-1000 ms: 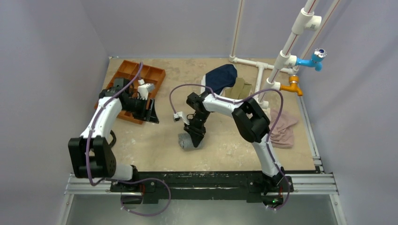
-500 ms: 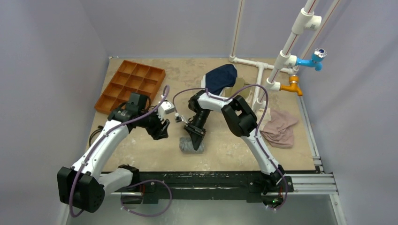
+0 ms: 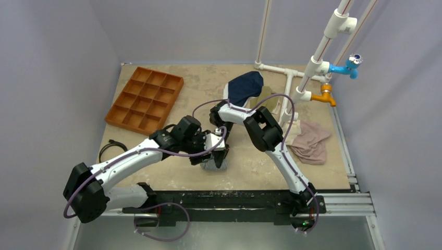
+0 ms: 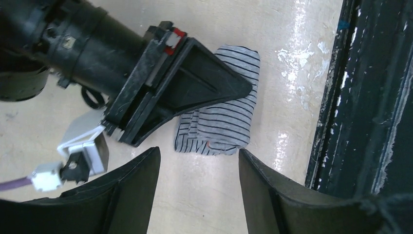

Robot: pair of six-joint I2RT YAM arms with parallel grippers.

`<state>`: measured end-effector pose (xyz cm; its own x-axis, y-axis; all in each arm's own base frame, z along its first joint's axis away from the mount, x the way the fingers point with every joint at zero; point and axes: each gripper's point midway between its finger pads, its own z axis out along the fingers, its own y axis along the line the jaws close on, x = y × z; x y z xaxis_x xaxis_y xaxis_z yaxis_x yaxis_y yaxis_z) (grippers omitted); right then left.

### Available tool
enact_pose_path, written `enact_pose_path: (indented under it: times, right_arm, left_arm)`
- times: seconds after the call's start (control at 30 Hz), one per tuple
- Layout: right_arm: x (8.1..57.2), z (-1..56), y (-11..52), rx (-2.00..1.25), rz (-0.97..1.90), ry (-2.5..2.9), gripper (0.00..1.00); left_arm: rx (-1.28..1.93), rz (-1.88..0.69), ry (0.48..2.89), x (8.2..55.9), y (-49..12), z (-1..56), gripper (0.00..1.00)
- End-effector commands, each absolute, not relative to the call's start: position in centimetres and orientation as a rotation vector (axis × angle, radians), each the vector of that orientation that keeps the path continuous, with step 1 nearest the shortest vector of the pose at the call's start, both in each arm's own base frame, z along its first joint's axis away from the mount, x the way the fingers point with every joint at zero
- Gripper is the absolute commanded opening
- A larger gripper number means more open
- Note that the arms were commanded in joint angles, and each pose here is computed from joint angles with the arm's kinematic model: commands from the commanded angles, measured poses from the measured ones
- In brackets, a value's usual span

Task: Roll the underwear
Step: Roll the underwear to the center of the board.

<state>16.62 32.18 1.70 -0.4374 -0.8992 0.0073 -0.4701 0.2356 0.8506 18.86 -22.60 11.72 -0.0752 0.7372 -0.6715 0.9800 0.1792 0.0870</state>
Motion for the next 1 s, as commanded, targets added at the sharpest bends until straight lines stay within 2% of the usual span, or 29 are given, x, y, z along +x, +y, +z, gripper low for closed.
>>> enact_pose_path:
  times: [0.0, 0.4, 0.97]
  right_arm:
    - [19.1, -7.2, 29.2, 1.539, -0.817, -2.04, 0.0]
    - [18.8, -7.5, 29.0, 1.52, -0.819, -2.022, 0.0]
    - [18.5, -7.7, 28.1, 1.511, -0.788, -2.015, 0.0]
  left_arm:
    - [1.701, -0.417, 1.755, 19.5, -24.3, 10.8, 0.6]
    - [1.87, -0.317, 1.62, 17.5, -27.1, 8.2, 0.61]
    - [1.996, -0.315, 1.652, 16.5, -27.3, 5.3, 0.61]
